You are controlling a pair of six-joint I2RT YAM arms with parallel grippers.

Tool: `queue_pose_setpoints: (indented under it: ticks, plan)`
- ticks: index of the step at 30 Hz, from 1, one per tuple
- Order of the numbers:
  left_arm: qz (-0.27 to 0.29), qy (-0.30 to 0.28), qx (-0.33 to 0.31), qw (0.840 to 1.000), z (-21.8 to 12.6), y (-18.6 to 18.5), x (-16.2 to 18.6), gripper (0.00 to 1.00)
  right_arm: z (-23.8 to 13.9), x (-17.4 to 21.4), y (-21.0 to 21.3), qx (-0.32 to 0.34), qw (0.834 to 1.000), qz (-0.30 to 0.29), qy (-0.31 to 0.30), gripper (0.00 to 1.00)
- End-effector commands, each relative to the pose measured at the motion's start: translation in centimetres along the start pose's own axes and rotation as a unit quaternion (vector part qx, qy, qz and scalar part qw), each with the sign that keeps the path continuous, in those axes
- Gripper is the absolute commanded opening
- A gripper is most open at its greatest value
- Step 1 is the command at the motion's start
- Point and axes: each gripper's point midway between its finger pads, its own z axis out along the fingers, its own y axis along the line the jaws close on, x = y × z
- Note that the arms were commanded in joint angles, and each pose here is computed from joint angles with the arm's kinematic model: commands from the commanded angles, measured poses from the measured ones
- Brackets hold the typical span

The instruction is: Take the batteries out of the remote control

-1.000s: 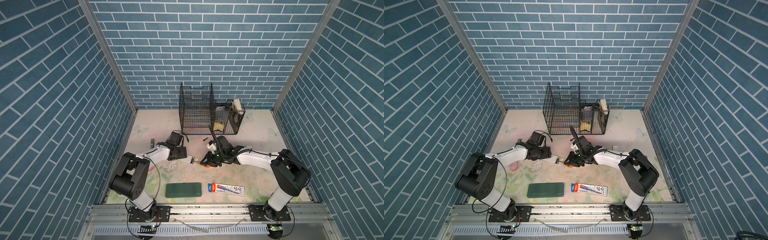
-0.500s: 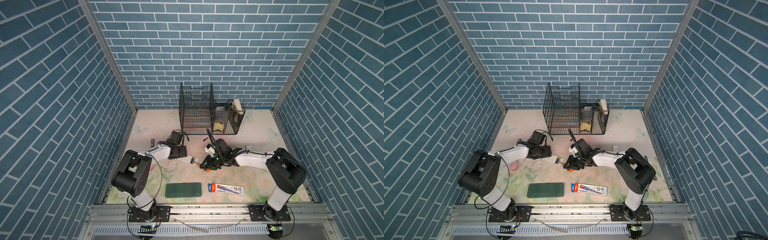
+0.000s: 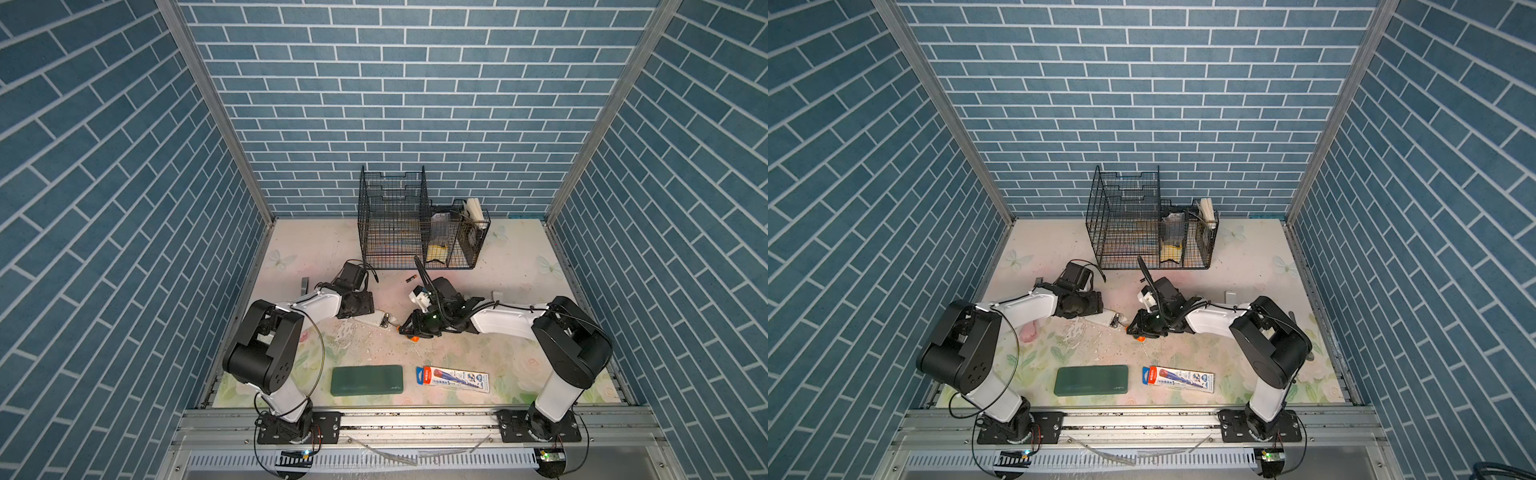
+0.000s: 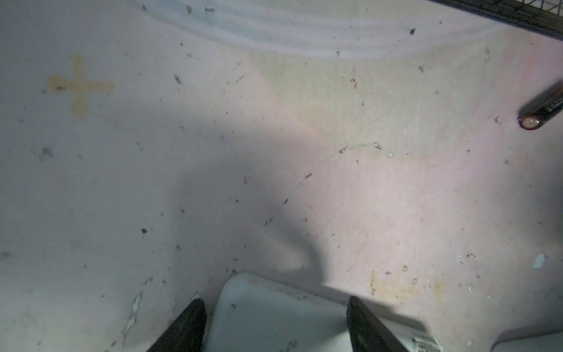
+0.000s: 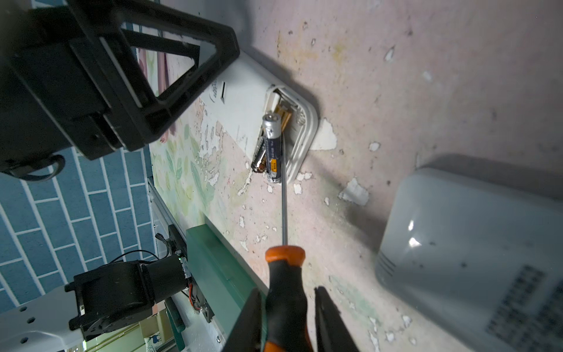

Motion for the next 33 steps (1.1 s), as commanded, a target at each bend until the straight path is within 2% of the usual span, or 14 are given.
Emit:
queue_pose_setpoints:
  ticks: [1,11,19,25,33]
  plan:
    - [0.002,0.01,-0.012,1.0,-0.3,0.5,0.8,0.73,-1.0,0.0,0.4,-0.002,1.0,-0.002,-0.015,0.0]
    - [-0.003,0.001,-0.021,1.0,-0.5,0.9,0.7,0.73,-2.8,-0.1,2.2,-0.01,1.0,-0.012,-0.02,0.0]
    - [-0.005,0.0,-0.02,1.0,-0.5,1.0,0.8,0.73,-2.2,0.5,2.4,-0.013,1.0,-0.015,-0.001,0.0]
    - [-0.008,-0.001,-0.019,1.0,-0.4,1.1,0.9,0.73,-2.0,1.2,2.0,0.002,1.0,-0.012,0.016,0.0]
    - [-0.008,-0.001,-0.017,1.0,-0.3,1.1,1.0,0.73,-2.0,0.5,1.2,0.029,1.0,-0.003,-0.002,0.0]
